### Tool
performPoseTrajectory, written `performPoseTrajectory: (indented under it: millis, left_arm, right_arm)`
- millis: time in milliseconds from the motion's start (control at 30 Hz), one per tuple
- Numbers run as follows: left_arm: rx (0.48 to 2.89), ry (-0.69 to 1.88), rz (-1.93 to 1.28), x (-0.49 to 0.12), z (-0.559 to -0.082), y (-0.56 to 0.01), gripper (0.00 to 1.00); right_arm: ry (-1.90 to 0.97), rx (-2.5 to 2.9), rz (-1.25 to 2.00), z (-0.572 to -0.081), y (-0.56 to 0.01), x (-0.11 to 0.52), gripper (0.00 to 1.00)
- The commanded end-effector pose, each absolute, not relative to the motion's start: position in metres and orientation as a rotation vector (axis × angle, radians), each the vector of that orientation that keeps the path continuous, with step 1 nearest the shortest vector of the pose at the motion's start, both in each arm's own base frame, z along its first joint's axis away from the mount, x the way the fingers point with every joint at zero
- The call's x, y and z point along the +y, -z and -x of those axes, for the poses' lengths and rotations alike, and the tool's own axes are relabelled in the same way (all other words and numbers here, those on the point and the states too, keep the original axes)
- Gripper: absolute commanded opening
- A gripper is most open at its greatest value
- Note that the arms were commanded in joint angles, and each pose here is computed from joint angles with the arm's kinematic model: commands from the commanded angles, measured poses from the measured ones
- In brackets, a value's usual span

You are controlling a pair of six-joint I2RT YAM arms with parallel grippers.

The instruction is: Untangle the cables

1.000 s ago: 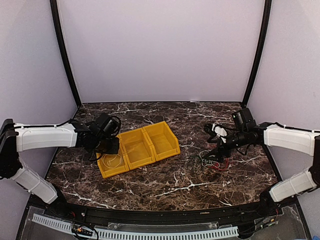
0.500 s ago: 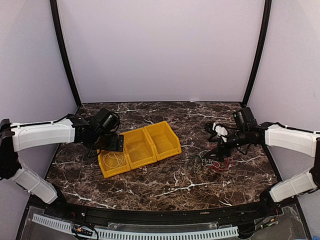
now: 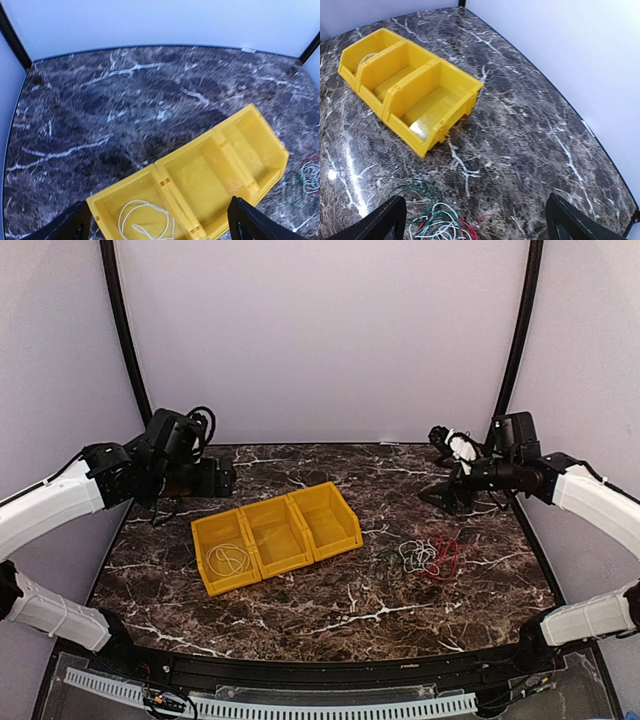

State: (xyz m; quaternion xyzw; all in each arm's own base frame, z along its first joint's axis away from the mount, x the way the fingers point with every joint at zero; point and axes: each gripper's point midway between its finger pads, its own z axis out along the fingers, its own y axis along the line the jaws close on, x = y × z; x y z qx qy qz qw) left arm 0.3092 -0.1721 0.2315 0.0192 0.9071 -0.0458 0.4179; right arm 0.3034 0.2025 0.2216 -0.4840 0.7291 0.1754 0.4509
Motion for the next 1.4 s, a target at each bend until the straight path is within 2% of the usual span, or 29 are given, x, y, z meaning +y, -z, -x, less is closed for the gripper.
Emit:
performPoseTrajectory:
  millis: [0,100,133,300,367,433,467,533,600,667,767,900,1033,1267,1367]
  left_arm:
    - [1.940,0.317,-0.131,-0.202,-0.327,-0.336,0.99]
    - [1.801,0.242,-0.089,-0.197,-0.344,-0.375,0.99]
    - [1.800,0.209,-0.144,-0.205,-0.351,-0.370,0.99]
    - [1.705,0.455,-0.236,-0.269,-0.373,-0.376,0.99]
    - [1.654,0.545,-0.298,-0.289,-0.373,-0.372,0.98]
    - [1.611,0.619,-0.398,-0.312,-0.370,-0.363,0.84]
    - [1.608,0.639,-0.431,-0.319,-0.369,-0.357,0.72]
    - [1.645,0.721,-0.516,-0.345,-0.368,-0.336,0.57]
    - [1.735,0.775,-0.564,-0.371,-0.368,-0.311,0.46]
    - [1.799,0.830,-0.648,-0.401,-0.352,-0.287,0.42]
    - [1.815,0.853,-0.782,-0.444,-0.309,-0.257,0.44]
    - [1.887,0.937,-0.865,-0.475,-0.273,-0.223,0.48]
    - [1.972,1.020,-0.814,-0.485,-0.259,-0.198,0.50]
    - [2.016,0.994,-0.729,-0.481,-0.264,-0.183,0.50]
    - [2.025,0.966,-0.702,-0.477,-0.268,-0.185,0.50]
  right_arm:
    - [-0.373,1.811,1.069,-0.320,-0.260,0.178,0.99]
    - [-0.359,1.841,1.095,-0.324,-0.257,0.173,0.99]
    - [-0.361,1.864,1.116,-0.324,-0.251,0.172,0.97]
    - [-0.417,2.020,1.233,-0.316,-0.204,0.171,0.80]
    - [-0.404,2.069,1.252,-0.313,-0.187,0.167,0.80]
    - [-0.374,2.102,1.258,-0.309,-0.170,0.161,0.76]
    - [-0.363,2.106,1.259,-0.308,-0.165,0.159,0.73]
    - [-0.369,2.117,1.273,-0.302,-0.158,0.158,0.66]
    - [-0.382,2.132,1.303,-0.296,-0.148,0.157,0.59]
    - [-0.410,2.146,1.325,-0.290,-0.139,0.158,0.50]
    - [-0.425,2.157,1.367,-0.285,-0.128,0.161,0.43]
    - [-0.333,2.151,1.422,-0.282,-0.114,0.160,0.43]
    - [-0.291,2.160,1.471,-0.275,-0.103,0.158,0.45]
    - [-0.220,2.120,1.502,-0.277,-0.090,0.162,0.63]
    - [-0.131,2.088,1.534,-0.281,-0.082,0.164,0.68]
